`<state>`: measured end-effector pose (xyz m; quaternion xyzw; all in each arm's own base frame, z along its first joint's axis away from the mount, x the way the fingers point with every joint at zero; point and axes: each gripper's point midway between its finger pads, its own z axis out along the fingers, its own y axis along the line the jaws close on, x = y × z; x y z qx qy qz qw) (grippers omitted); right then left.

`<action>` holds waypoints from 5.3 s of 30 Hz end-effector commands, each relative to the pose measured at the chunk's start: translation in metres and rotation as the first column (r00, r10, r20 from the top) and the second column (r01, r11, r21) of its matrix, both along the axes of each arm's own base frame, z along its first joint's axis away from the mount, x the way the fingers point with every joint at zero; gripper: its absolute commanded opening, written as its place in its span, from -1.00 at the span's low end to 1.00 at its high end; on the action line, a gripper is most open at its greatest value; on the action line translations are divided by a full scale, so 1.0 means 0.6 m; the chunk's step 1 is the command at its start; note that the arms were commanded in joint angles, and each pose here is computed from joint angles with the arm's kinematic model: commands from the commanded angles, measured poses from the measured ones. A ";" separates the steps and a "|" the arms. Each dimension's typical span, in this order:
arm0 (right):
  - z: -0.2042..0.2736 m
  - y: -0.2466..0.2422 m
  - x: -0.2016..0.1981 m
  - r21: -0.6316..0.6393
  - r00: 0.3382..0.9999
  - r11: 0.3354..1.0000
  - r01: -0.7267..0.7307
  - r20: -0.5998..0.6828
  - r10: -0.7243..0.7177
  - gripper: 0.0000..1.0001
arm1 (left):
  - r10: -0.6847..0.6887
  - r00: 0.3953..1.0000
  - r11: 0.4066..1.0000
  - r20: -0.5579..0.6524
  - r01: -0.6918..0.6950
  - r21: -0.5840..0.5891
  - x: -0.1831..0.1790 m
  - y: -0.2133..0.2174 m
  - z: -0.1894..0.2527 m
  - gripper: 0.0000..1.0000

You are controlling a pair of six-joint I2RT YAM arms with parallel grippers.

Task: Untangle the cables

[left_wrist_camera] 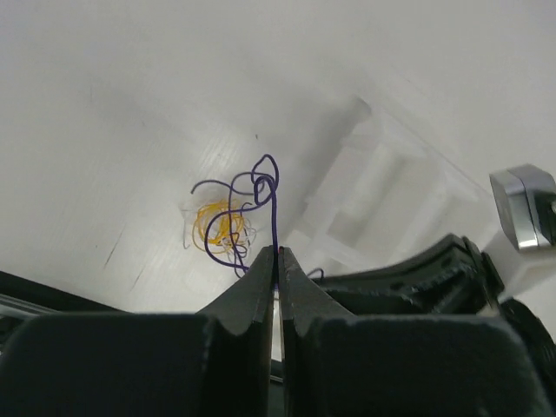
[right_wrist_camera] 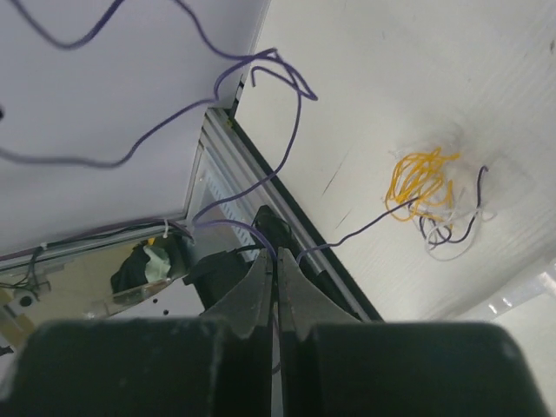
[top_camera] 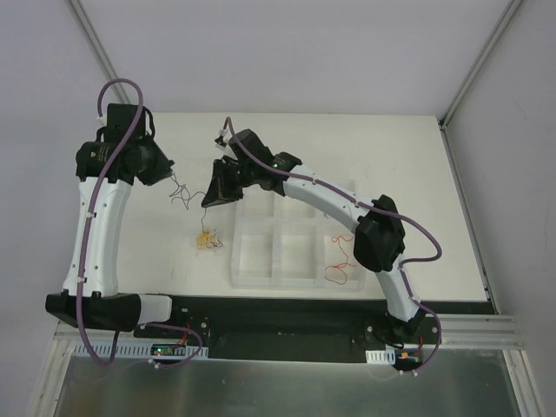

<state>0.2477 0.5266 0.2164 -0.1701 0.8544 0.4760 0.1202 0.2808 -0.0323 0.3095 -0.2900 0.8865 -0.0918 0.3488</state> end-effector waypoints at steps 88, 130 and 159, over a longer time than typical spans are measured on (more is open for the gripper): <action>0.408 -0.044 0.077 0.530 0.975 0.825 0.197 -0.196 -0.106 -1.00 | -0.101 0.987 0.861 -0.124 0.024 -0.508 -0.001 -0.072 -0.344 0.23; 0.307 -0.033 0.077 0.460 0.886 0.829 0.318 -0.456 -0.086 -1.00 | -0.210 0.929 0.965 0.306 0.246 -0.086 0.104 -0.103 -0.300 0.24; 0.633 -0.082 0.014 0.773 0.961 0.585 0.247 -0.274 -0.043 -0.99 | 0.028 0.994 0.993 -0.108 -0.041 -0.112 0.015 -0.026 -0.467 -0.60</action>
